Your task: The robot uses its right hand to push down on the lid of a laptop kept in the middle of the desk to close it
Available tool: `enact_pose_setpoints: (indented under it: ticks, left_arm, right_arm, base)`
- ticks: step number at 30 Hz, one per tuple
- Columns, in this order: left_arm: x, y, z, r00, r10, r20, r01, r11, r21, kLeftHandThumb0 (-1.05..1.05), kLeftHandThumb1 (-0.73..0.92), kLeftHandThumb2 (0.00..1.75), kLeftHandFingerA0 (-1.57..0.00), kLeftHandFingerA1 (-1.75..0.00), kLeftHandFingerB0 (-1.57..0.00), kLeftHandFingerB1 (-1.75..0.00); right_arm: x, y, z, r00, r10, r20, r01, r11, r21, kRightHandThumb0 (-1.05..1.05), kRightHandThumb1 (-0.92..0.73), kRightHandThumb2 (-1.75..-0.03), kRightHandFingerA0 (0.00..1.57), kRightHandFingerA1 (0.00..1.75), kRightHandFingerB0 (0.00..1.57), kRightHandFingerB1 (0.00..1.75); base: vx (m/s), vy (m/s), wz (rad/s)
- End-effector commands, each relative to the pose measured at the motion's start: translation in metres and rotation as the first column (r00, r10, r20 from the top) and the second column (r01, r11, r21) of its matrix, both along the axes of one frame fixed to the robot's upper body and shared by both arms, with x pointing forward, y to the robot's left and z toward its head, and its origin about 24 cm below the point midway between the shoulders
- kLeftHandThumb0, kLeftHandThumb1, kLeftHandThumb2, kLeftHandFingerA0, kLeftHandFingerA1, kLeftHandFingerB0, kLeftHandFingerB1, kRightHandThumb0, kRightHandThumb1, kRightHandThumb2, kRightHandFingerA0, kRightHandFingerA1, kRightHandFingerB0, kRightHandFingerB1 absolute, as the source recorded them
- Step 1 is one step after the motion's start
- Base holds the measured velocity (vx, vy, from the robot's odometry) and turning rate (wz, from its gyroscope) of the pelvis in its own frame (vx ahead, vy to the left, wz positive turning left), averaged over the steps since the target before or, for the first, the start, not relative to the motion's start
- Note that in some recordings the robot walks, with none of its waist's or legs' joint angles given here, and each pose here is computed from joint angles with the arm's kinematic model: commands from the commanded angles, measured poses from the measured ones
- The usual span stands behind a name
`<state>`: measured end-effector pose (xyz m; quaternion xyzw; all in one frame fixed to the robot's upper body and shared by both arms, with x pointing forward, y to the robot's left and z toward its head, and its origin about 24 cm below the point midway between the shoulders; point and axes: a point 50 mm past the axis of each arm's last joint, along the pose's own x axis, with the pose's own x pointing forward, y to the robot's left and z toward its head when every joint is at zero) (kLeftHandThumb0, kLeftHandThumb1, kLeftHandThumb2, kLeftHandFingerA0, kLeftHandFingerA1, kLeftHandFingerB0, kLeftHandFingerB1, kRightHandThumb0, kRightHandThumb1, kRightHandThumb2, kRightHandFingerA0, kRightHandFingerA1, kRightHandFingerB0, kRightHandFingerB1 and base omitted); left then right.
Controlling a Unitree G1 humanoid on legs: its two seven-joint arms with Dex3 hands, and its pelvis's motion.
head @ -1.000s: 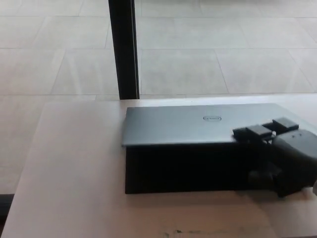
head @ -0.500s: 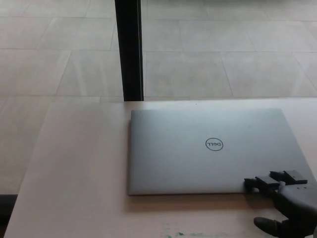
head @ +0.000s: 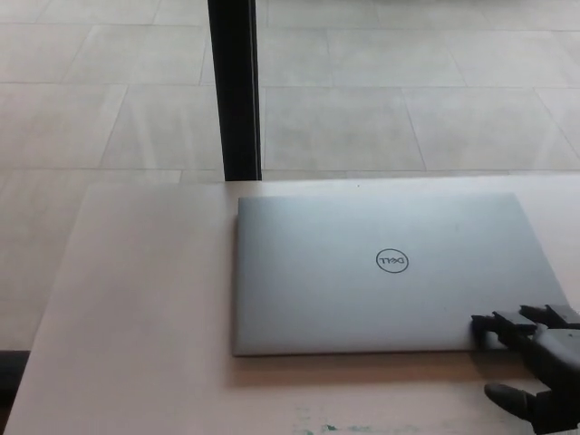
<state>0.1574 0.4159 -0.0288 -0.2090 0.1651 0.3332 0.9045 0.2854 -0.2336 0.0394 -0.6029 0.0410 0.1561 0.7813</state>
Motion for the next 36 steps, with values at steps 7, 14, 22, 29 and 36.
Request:
enact_pose_setpoints:
  ticks: [7,14,22,29,36]
  left_arm:
    - [-0.003,0.006,0.004,1.0,0.013,0.005,-0.013,1.0,0.009,-1.05,0.77,0.76,-0.12,-0.91,0.0,-1.48]
    - [-0.006,0.005,0.001,0.999,0.037,0.008,-0.037,0.999,-0.008,-1.05,0.74,0.75,-0.1,-0.96,-0.04,-1.53]
    - [-0.007,0.006,0.002,0.999,0.039,0.001,-0.039,0.999,-0.001,-1.05,0.79,0.83,-0.16,-0.93,-0.02,-1.45]
    - [-0.012,0.007,0.0,0.999,0.042,0.004,-0.042,0.999,-0.008,-1.05,0.76,0.74,-0.11,-0.92,-0.01,-1.48]
    - [-0.014,0.007,-0.001,0.999,0.044,-0.016,-0.044,0.999,0.0,-1.05,0.82,0.81,-0.14,-0.94,0.0,-1.46]
  right_arm:
    - [-0.014,-0.081,0.092,0.952,-0.293,0.085,0.194,0.797,0.573,-0.83,-0.92,-0.81,0.34,0.54,0.4,0.4]
    - [-0.061,-0.165,0.15,0.711,-0.668,0.222,0.143,0.445,0.884,-0.8,-0.92,-0.69,0.53,0.54,0.48,0.39]
    - [-0.137,-0.241,0.14,0.323,-0.929,0.18,0.116,0.227,0.967,-0.85,-0.92,-0.71,0.59,0.91,0.45,0.72]
    - [-0.199,-0.266,0.102,-0.026,-0.997,0.071,0.15,0.066,0.987,-0.79,-0.92,-0.71,0.36,1.38,0.22,0.93]
    - [-0.229,-0.274,0.058,-0.113,-0.989,-0.1,0.129,-0.114,0.985,-0.84,-0.9,-0.71,0.49,1.45,0.26,0.94]
  base:
    - [0.0,0.0,0.0]
    - [0.0,0.0,0.0]
    - [0.0,0.0,0.0]
    - [0.0,0.0,0.0]
    - [0.0,0.0,0.0]
